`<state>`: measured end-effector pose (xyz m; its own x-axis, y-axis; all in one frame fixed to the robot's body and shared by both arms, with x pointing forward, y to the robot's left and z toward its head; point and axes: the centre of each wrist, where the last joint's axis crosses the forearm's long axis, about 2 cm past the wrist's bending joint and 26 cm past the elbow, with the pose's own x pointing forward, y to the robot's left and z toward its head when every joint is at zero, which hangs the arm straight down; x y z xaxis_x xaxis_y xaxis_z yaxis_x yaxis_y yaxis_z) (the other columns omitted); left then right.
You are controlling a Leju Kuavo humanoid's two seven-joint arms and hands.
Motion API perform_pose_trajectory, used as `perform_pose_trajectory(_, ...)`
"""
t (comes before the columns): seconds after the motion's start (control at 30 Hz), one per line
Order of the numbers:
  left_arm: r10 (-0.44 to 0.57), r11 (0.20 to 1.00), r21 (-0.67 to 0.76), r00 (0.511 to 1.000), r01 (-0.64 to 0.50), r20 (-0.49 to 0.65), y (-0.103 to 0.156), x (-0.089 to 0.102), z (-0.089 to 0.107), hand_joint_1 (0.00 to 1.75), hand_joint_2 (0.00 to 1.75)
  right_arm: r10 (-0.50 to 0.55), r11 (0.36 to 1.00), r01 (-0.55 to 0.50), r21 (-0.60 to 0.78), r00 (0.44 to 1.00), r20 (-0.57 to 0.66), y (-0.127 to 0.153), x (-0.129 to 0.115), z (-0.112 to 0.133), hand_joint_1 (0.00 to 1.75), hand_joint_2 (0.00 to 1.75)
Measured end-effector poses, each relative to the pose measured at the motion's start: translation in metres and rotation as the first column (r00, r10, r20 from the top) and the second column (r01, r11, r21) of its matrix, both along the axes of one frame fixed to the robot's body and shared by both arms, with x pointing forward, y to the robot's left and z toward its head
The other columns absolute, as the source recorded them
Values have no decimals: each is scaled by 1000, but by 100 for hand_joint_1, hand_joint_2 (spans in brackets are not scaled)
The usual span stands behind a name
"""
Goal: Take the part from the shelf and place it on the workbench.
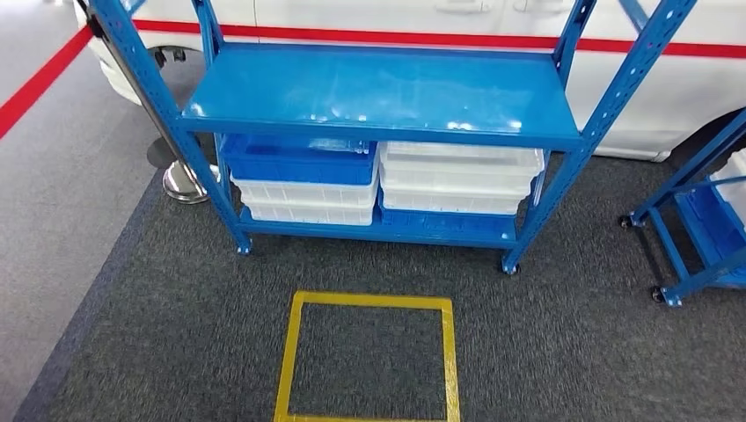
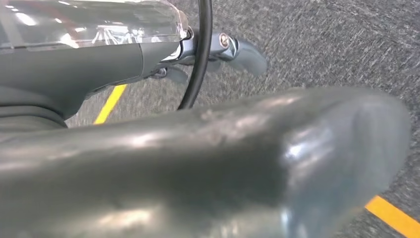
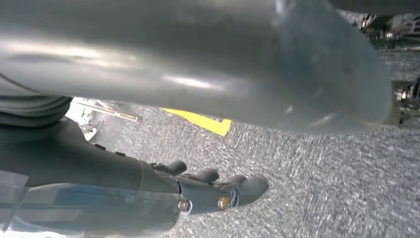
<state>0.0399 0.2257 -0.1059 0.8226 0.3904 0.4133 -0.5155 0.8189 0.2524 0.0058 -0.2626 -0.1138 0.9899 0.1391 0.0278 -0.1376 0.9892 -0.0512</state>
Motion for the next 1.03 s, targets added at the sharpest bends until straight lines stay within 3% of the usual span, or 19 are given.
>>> perform_pose_trajectory(0.53, 18, 1000, 3, 1000, -18, -9, 0, -3, 0, 0, 0, -4, 1000, 4, -7, 1000, 19, -8, 3, 0, 0, 0)
perform_pose_trajectory(1.03, 27, 1000, 0, 1000, -27, -2, -1, 1, 0, 0, 0, 11, 1000, -11, -1, 1000, 20, 1, 0, 0, 0, 0)
